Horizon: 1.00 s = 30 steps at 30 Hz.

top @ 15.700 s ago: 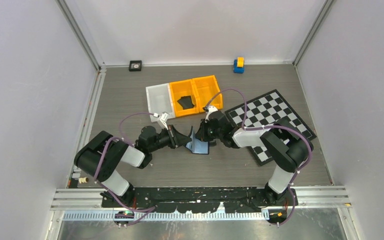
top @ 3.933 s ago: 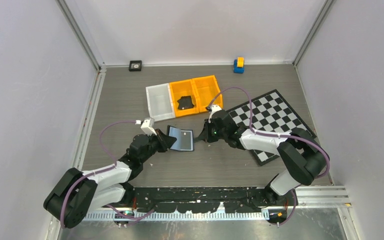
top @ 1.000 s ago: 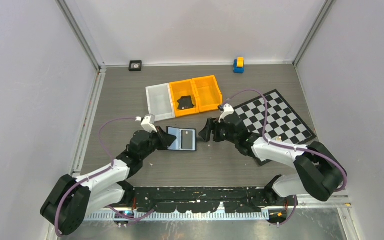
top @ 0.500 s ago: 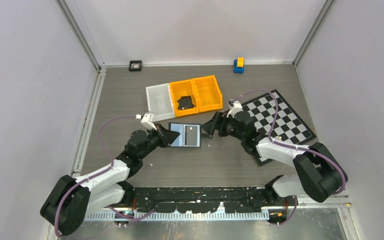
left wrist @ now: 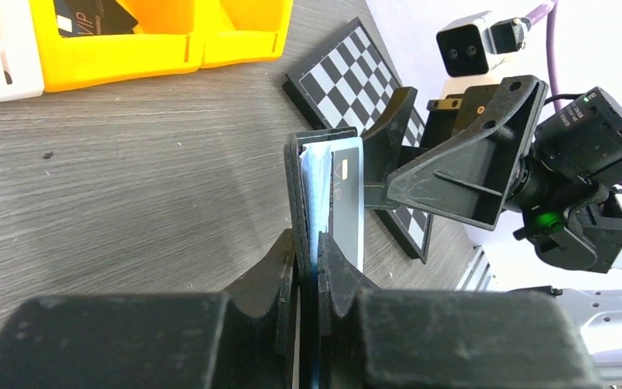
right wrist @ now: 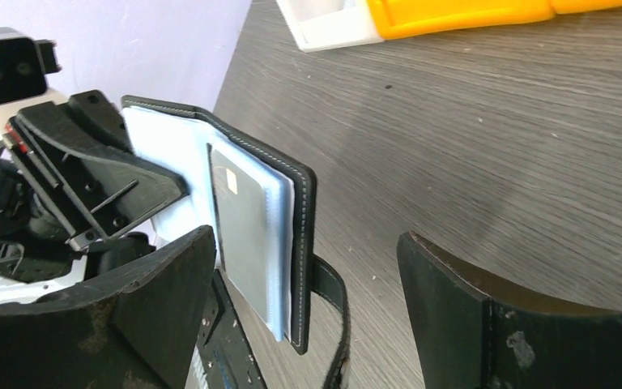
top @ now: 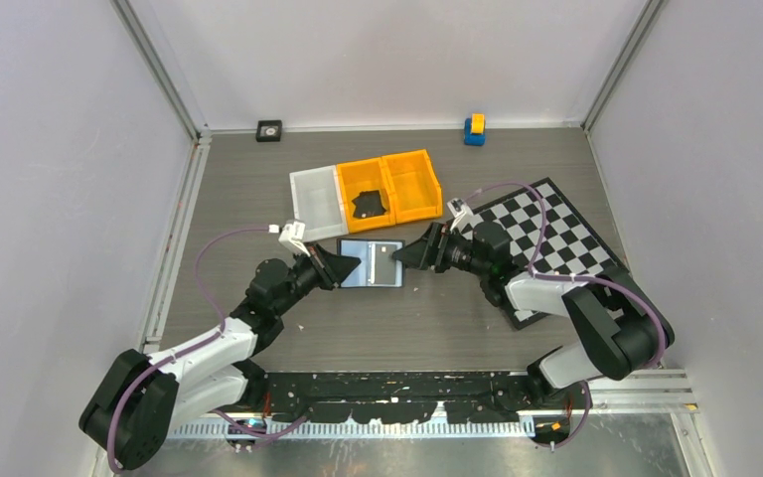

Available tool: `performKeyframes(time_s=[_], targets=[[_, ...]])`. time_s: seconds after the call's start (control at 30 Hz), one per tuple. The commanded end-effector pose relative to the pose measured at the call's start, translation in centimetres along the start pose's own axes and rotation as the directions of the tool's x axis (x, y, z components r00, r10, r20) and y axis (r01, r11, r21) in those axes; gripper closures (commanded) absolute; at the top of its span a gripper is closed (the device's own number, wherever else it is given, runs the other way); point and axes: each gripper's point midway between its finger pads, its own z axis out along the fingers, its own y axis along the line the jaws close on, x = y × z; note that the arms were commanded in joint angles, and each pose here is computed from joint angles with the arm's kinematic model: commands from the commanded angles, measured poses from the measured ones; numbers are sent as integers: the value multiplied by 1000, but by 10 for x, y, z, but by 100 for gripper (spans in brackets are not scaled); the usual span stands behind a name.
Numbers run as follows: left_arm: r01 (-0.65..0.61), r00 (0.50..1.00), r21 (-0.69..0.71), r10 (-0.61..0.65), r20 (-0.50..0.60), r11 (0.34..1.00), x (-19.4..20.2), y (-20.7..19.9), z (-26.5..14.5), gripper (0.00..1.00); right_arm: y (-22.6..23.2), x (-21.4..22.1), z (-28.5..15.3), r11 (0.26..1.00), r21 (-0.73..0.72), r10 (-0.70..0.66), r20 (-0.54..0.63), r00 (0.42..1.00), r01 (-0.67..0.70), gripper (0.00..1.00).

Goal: Take the credit cards out of the card holder
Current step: Remove the credit card from the card holder.

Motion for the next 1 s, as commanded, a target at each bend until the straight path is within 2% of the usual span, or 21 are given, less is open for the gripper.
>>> performKeyframes(time_s=[0.0,0.23,0.3,0.8,0.9,0.97], targets=[[13,997,90,-19,71,996,-21,-24,2,100,32,-16,1,989,-136,-60,29,998,64,13],[51,994,82,-59,96,995,-28,-26,3,100,41,-10,-2,977,-198,-74,0,997,73,11],[56,993,86,-64,99,995,-29,-27,3,100,43,-8,-1,974,-216,-76,-12,997,71,13],[57,993,81,-66,102,995,-26,-22,3,100,49,-2,-1,962,-272,-53,-41,998,40,69],[41,994,60,-47,100,997,-22,-15,3,100,48,-1,-2,962,-270,-55,-42,998,42,78],[34,994,35,-37,99,999,-20,-9,2,99,45,-1,-1,966,-256,-52,-43,998,39,79]])
